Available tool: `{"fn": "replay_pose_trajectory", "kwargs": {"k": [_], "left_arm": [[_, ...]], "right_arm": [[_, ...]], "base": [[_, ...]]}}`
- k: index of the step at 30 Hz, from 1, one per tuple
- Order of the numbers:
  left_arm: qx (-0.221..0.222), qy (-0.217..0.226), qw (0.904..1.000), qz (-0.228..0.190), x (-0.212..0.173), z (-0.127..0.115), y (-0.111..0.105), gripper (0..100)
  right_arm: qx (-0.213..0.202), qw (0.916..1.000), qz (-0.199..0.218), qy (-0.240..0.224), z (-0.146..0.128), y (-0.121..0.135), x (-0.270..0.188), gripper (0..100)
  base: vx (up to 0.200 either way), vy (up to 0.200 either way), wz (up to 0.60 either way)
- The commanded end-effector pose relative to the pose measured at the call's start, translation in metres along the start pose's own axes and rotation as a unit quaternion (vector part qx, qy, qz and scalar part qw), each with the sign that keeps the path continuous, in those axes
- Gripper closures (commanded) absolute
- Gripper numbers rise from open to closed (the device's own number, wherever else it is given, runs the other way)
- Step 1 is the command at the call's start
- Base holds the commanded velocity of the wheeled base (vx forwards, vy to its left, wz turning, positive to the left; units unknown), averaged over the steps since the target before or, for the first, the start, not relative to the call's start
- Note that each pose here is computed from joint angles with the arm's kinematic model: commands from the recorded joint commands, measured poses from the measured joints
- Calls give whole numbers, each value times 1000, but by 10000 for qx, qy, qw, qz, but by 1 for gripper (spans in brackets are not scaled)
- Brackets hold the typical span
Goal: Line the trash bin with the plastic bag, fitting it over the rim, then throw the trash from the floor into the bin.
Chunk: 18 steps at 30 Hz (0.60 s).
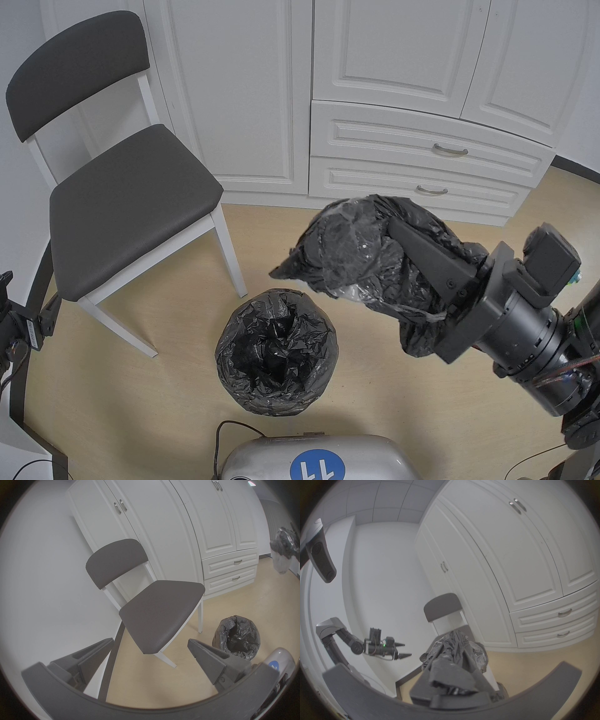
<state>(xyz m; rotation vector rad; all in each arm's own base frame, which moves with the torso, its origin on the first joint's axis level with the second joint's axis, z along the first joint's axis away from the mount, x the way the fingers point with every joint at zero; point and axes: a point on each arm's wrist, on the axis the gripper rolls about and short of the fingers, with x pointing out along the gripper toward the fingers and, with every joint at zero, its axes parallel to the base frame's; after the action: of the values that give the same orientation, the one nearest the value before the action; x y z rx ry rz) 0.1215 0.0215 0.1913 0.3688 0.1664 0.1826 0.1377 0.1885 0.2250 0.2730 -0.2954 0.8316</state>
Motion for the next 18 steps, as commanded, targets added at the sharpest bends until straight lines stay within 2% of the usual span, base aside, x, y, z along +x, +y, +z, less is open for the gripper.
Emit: {"fn": "replay_pose_trajectory", "kwargs": {"k": [1, 3, 9, 14, 17, 18], "left_arm": [[1, 27, 10000, -1, 1, -1, 0, 0], [8, 20, 10000, 2, 1, -1, 0, 0], [7, -8, 10000, 13, -1, 0, 0, 0], [9, 17, 10000, -5, 1, -1, 0, 0], [2, 29, 10000, -18, 1, -1, 0, 0], [3, 43, 10000, -23, 2, -1, -1, 0]], "right_arm": [[45, 9996, -87, 270, -49, 5, 21, 100], [-12, 9982, -134, 577, -73, 4, 27, 100], [72, 9970, -240, 726, -92, 6, 38, 100], [512, 9951, -451, 717, -108, 5, 54, 100], [604, 9938, -528, 774, -119, 1, 60, 100], [624, 9922, -646, 869, -133, -6, 66, 100]], "base": [[0, 0, 0], [0, 0, 0], [0, 0, 0], [0, 0, 0], [0, 0, 0], [0, 0, 0]]}}
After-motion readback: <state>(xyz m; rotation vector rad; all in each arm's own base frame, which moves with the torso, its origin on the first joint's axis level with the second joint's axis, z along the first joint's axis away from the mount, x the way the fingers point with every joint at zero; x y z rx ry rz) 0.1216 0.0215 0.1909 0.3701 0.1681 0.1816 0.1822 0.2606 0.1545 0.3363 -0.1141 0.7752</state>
